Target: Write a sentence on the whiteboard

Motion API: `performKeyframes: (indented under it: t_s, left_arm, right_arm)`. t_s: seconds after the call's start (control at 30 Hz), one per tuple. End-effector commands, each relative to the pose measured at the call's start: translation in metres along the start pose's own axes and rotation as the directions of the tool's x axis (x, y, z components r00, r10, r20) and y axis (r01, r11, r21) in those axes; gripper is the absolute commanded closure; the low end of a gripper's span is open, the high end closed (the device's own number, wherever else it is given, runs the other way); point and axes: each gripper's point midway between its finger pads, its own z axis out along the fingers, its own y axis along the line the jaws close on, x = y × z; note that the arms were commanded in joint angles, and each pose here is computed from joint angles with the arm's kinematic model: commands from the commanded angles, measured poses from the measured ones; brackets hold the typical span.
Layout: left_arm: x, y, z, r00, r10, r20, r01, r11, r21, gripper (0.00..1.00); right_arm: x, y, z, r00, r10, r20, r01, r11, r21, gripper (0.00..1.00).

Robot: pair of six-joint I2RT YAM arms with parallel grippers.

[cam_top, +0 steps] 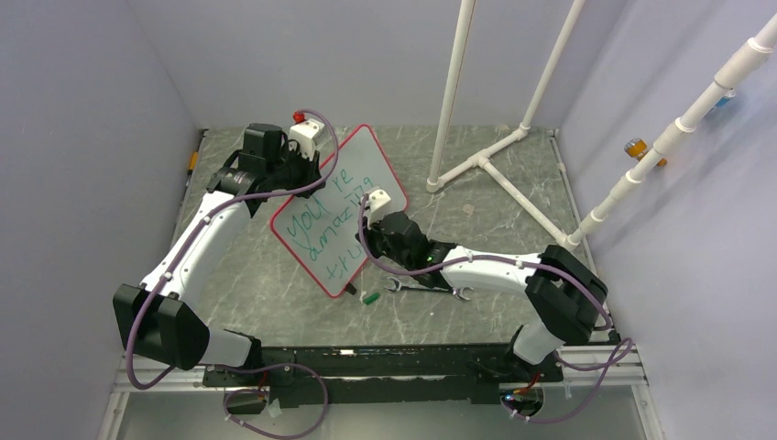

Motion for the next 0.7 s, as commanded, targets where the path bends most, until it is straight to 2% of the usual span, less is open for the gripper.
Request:
performKeyframes:
  t_s: [0.0, 0.37, 0.67]
  left_arm:
    - [0.028, 0.028, -0.004, 0.987, 0.099, -0.127, -0.114, 0.986, -0.120, 1.00]
    - [0.027, 0.028, -0.005, 0.987, 0.101, -0.123, -0.116, 0.986, -0.122, 1.00]
    - [0.026, 0.029, -0.005, 0.987, 0.102, -0.123, -0.117, 0.985, -0.124, 1.00]
  right_arm:
    - [0.008, 0.002, 0.008, 1.000, 0.027, 0.004, -0.027, 1.000, -0.007, 1.00]
    - [0.016, -0.004, 0.007, 1.000, 0.021, -0.012, -0.020, 1.000, 0.021, 1.00]
    - [0.001, -0.018, -0.011, 0.999, 0.026, 0.028, -0.027, 0.998, 0.061, 1.00]
